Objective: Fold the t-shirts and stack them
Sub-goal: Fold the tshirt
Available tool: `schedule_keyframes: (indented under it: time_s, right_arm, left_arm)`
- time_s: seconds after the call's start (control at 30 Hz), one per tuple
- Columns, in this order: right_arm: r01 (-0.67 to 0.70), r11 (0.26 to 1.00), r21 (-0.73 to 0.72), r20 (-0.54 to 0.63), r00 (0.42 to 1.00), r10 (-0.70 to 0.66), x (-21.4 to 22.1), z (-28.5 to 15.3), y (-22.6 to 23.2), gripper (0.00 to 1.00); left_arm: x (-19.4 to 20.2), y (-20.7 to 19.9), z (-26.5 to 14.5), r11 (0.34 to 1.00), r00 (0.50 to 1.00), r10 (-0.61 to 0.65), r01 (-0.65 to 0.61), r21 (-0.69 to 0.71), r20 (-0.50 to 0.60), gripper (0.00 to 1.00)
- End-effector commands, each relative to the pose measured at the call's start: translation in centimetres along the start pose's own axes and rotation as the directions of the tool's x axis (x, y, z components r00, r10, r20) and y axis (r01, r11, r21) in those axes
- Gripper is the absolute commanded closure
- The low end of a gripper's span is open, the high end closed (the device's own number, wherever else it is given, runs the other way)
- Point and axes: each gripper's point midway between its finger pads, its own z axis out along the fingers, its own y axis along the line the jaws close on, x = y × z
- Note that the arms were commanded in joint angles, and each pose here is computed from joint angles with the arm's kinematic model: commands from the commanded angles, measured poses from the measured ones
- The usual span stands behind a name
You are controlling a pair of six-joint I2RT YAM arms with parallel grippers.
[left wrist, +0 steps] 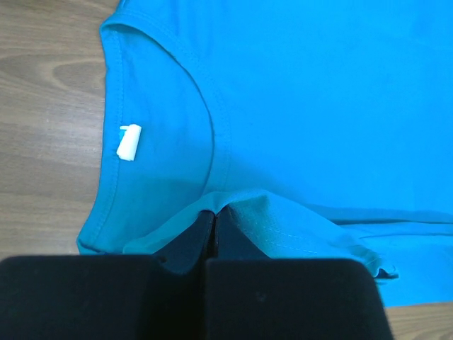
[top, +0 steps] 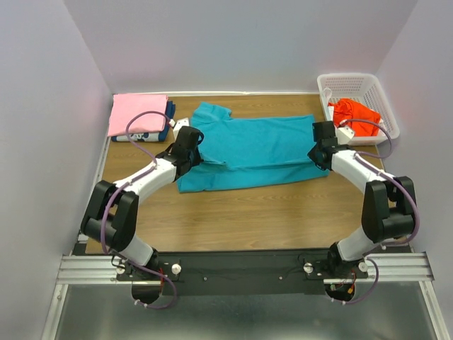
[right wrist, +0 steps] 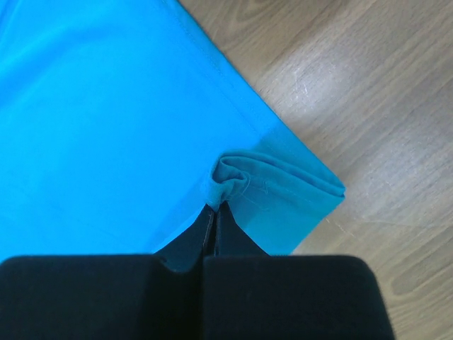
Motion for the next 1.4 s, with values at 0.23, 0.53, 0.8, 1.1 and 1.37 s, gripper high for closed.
schedule_keyframes:
  time_s: [0.23, 0.53, 0.8, 1.1, 1.37]
  right_arm:
    - [0.052, 0.997, 0.049, 0.041, 0.998, -0.054, -1.8, 2.4, 1.4, 0.76]
    - [0.117, 0.967, -0.227, -0.115, 0.983, -0.146, 0.3, 0.7, 6.2, 0.0]
    - [0.134, 0.94, -0.314, -0.162, 0.968, -0.192, 3.4, -1.6, 5.9, 0.0]
    - [0.141, 0.939, -0.314, -0.153, 0.968, -0.197, 4.1, -2.5, 4.3, 0.0]
    - [0.144, 0.94, -0.311, -0.125, 0.974, -0.19, 3.2, -2.6, 4.7, 0.0]
  left_arm:
    - [-1.2, 1.1, 3.7, 0.998, 0.999, -0.03, 0.029, -0.049, -0.015, 0.3]
    - [-2.3, -0.7, 1.2, 0.996, 0.998, -0.064, 0.063, 0.064, 0.013, 0.06]
    - [1.4, -3.2, 0.7, 0.98, 0.997, -0.039, 0.049, 0.193, -0.059, 0.05]
    - [1.5, -4.9, 4.0, 0.977, 0.995, 0.0, 0.02, 0.212, -0.097, 0.05]
    - [0.8, -5.6, 7.0, 0.983, 0.995, 0.013, 0.004, 0.184, -0.095, 0.05]
